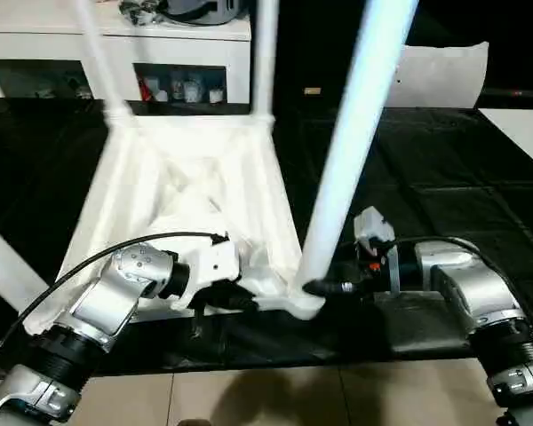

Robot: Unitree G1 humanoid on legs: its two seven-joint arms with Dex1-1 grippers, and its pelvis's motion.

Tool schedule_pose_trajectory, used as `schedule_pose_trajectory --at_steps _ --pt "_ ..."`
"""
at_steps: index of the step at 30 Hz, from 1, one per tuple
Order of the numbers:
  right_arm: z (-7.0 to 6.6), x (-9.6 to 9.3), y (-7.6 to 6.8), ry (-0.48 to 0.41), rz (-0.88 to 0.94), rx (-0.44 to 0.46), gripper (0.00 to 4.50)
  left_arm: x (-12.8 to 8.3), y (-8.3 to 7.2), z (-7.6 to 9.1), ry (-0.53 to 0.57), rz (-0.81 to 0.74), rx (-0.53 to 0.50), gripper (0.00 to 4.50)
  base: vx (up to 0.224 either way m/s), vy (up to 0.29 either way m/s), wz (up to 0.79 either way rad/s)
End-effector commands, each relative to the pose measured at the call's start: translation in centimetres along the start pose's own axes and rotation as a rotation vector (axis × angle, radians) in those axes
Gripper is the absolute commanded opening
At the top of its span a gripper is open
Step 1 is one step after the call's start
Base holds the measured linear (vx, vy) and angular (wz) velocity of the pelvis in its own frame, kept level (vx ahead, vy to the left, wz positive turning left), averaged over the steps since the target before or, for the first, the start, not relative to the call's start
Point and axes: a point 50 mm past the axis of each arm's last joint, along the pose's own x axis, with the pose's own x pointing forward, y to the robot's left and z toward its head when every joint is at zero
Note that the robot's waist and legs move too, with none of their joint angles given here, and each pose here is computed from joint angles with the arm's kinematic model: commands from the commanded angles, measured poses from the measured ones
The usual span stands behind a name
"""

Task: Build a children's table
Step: Rotate leg to tighten

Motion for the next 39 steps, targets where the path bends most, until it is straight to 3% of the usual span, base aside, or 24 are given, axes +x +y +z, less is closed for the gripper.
schedule_pose_trajectory --at_steps 1,2,5,12,18,20,23,30,33,35,39 --pt "-0.1 -0.3 0.4 0.019 0.034 -0.009 2.97 0.7 -0.6 0.1 0.03 -0.083 0.039 0.0 0.0 0.0 0.0" --pt "-0.1 -0.3 0.4 0.019 0.034 -0.009 2.7 0.7 -0.6 0.1 0.03 -0.083 0.039 0.0 0.0 0.0 0.0" --pt "-0.3 -0.2 0.5 0.017 0.056 0.005 2.65 0.6 -0.6 0.0 0.032 -0.089 0.039 0.0 0.0 0.0 0.0" --pt "-0.3 -0.1 0.8 -0.011 0.082 0.027 2.03 0.6 -0.5 0.1 0.01 -0.088 0.023 0.0 0.0 0.0 0.0" --pt "0.1 0.4 1.3 -0.082 0.074 0.06 1.95 0.9 -0.6 0.4 -0.047 -0.075 -0.029 0.0 0.0 0.0 0.0" --pt "0.2 0.7 1.3 -0.095 0.046 0.081 1.95 1.0 -0.6 0.4 -0.054 -0.065 -0.05 0.0 0.0 0.0 0.0" --pt "0.1 2.1 0.3 -0.088 -0.147 0.137 1.95 1.3 -0.1 0.7 -0.068 0.02 -0.123 0.0 0.0 0.0 0.0" --pt "-0.3 3.9 -3.2 -0.071 -0.702 0.347 1.95 2.8 2.3 2.0 -0.125 0.321 -0.29 0.0 0.0 0.0 0.0" --pt "0.1 4.5 -3.1 -0.124 -0.719 0.335 1.95 3.6 2.7 2.9 -0.159 0.387 -0.324 0.0 0.0 0.0 0.0" --pt "0.2 4.6 -3.0 -0.137 -0.712 0.325 2.49 3.8 2.7 3.0 -0.164 0.387 -0.321 0.0 0.0 0.0 0.0" --pt "0.6 4.7 -2.4 -0.174 -0.687 0.314 2.84 4.2 2.4 3.3 -0.164 0.389 -0.307 0.0 0.057 -0.009 0.07"
